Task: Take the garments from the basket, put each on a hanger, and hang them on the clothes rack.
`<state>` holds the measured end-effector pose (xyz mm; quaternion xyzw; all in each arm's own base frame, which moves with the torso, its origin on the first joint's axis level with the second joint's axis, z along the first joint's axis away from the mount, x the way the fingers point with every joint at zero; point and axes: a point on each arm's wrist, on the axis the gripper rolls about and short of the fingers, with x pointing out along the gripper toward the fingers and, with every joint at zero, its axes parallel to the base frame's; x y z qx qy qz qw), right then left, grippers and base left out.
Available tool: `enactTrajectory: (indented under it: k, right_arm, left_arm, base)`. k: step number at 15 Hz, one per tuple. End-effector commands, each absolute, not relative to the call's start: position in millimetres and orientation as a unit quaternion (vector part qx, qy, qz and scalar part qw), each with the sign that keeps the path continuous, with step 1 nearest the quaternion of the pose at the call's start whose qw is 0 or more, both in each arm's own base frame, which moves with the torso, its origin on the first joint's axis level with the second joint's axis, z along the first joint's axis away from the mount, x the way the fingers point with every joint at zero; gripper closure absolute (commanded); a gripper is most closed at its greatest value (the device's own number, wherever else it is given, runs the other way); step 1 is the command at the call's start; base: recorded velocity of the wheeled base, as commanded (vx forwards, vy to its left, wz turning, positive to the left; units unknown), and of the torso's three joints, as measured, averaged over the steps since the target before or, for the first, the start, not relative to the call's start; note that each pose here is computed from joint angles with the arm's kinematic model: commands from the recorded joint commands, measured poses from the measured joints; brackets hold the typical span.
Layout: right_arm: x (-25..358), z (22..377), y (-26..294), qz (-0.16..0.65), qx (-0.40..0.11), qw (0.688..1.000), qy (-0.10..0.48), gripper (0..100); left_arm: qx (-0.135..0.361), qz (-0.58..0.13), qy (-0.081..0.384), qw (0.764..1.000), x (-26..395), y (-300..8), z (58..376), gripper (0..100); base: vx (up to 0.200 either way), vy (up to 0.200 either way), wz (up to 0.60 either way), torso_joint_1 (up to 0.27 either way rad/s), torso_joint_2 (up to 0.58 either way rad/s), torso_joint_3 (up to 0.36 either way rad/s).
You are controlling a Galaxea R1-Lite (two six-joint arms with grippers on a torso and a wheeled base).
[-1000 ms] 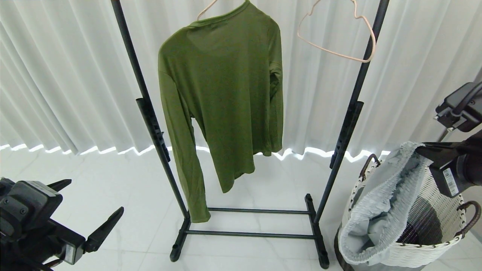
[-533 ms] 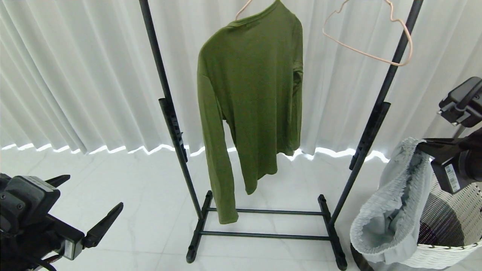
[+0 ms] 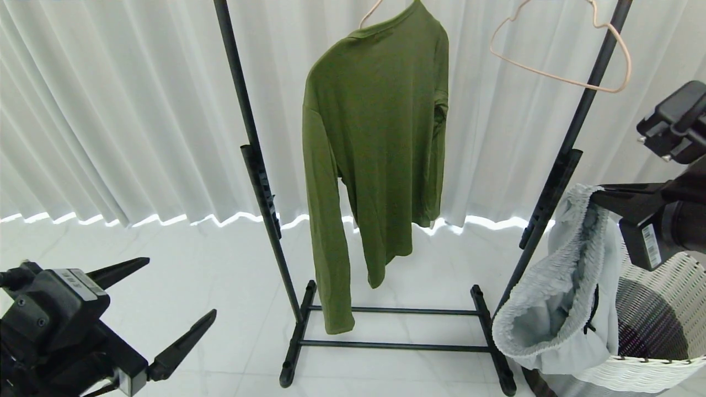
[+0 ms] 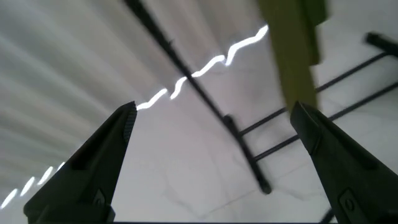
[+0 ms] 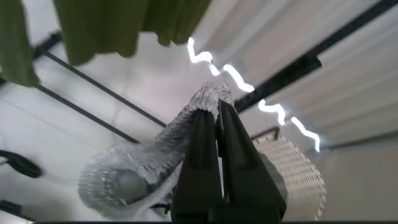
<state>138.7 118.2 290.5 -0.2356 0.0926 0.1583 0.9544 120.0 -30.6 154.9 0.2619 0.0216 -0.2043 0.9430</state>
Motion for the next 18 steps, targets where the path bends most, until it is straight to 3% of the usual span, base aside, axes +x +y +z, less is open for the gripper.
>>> enactTrajectory:
  k: [1,3,6,11,16,18]
  right_arm:
    - [133.1,295.2,132.8,0.195,-0.234,0.949,0.080,100]
    - [119.1,300.5,146.4,0.242,-0.219,0.943,0.064,100]
    - [110.1,309.1,156.4,0.273,-0.196,0.941,0.047,100]
    - [103.9,317.1,160.2,0.289,-0.179,0.940,0.025,100]
    - [90.0,327.9,166.4,0.324,-0.161,0.932,0.000,100]
    - [81.2,331.6,170.9,0.348,-0.155,0.924,-0.010,100]
  left_arm:
    - [0.232,-0.281,0.008,0.931,122.0,-53.1,160.3,0]
    - [0.182,-0.345,0.010,0.921,126.1,-77.9,167.7,0]
    - [0.132,-0.402,0.049,0.905,132.5,-114.5,165.6,0]
    - [0.003,-0.402,0.119,0.908,152.5,-196.4,171.9,0]
    - [-0.009,-0.423,0.174,0.889,167.9,-232.5,147.6,0]
    - [-0.041,-0.416,0.193,0.888,174.5,-240.4,143.9,0]
  base:
    - [0.000,0.000,0.00,0.000,0.00,0.000]
    - [0.000,0.000,0.00,0.000,0.00,0.000]
    - [0.000,0.000,0.00,0.000,0.00,0.000]
    - [0.000,0.000,0.00,0.000,0.00,0.000]
    - [0.000,0.000,0.00,0.000,0.00,0.000]
    - [0.000,0.000,0.00,0.000,0.00,0.000]
